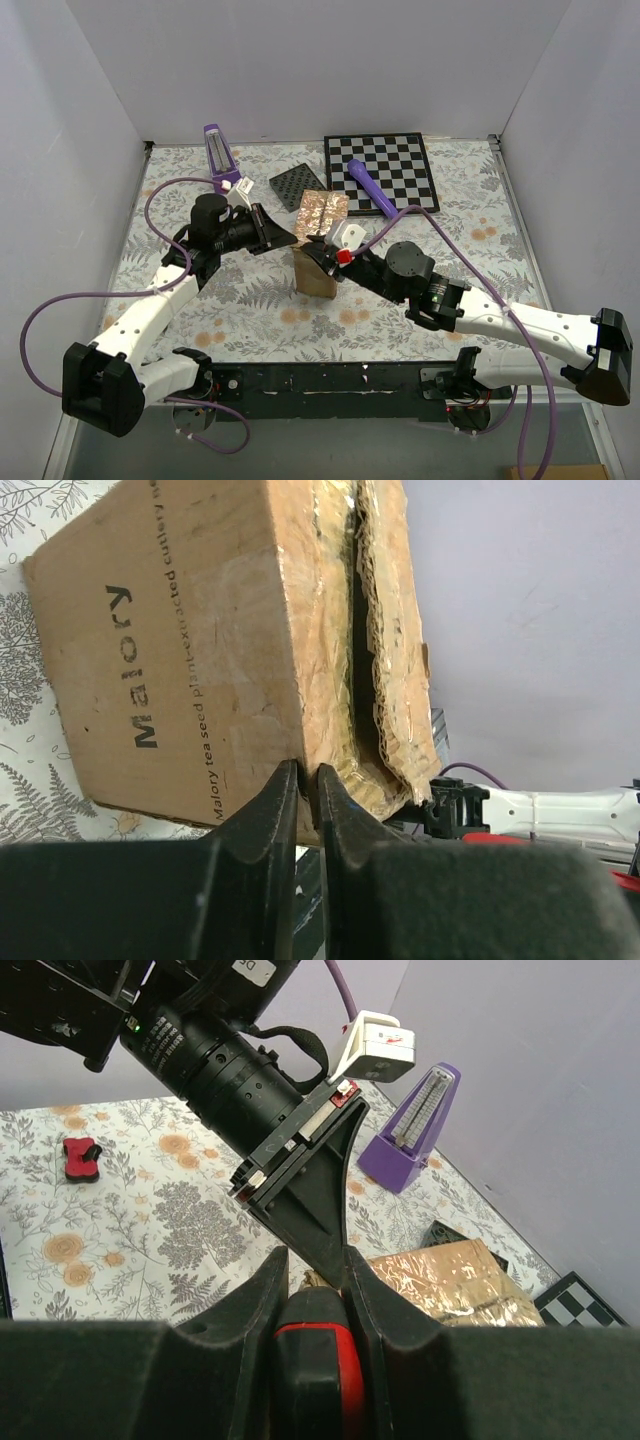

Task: Unpack the express box
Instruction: Cut the express box at the center of the board.

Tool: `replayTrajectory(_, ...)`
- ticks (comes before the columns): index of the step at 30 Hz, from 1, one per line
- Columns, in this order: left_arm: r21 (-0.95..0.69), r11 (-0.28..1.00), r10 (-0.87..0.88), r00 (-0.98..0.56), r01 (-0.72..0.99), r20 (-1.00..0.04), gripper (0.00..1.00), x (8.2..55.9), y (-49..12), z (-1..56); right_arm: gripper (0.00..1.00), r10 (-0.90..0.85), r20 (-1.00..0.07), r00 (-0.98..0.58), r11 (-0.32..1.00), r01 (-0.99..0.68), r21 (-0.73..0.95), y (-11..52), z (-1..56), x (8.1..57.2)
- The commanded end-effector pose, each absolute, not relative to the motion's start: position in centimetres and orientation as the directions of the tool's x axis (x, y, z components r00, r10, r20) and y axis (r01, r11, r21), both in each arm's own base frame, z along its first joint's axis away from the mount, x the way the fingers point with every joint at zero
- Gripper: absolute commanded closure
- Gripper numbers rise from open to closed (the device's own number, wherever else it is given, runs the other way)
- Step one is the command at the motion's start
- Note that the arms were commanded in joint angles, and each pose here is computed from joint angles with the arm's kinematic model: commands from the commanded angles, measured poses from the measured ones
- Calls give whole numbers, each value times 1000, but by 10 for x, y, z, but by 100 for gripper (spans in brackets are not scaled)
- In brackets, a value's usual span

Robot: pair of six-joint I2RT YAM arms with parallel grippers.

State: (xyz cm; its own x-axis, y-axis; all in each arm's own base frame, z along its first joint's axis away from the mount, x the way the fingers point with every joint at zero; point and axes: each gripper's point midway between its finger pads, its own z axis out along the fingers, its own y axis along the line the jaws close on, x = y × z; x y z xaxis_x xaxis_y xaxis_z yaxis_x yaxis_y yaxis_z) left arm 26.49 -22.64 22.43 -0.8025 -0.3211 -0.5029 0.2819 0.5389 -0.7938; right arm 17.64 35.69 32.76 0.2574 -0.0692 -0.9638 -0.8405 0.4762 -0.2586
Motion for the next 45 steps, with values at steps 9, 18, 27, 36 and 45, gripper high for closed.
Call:
replayTrajectory(9,-767,528,-271,-783,366,-560,100,265,-231,239,99,-118,-961,249,472,-838,-275,353,318,176)
replayTrajectory(18,-754,568,-298,-772,330,-562,100,274,-226,234,99,-150,-961,233,487,-828,-277,337,316,175)
replayTrajectory(27,-754,588,-334,-761,293,-556,100,281,-222,232,99,-198,-959,202,491,-826,-276,320,307,171)
replayTrajectory(36,-760,582,-351,-753,291,-557,100,282,-222,235,99,-239,-956,171,480,-835,-269,315,292,168)
replayTrajectory(45,-758,583,-359,-745,291,-562,100,282,-220,236,99,-245,-955,164,494,-827,-269,308,293,169)
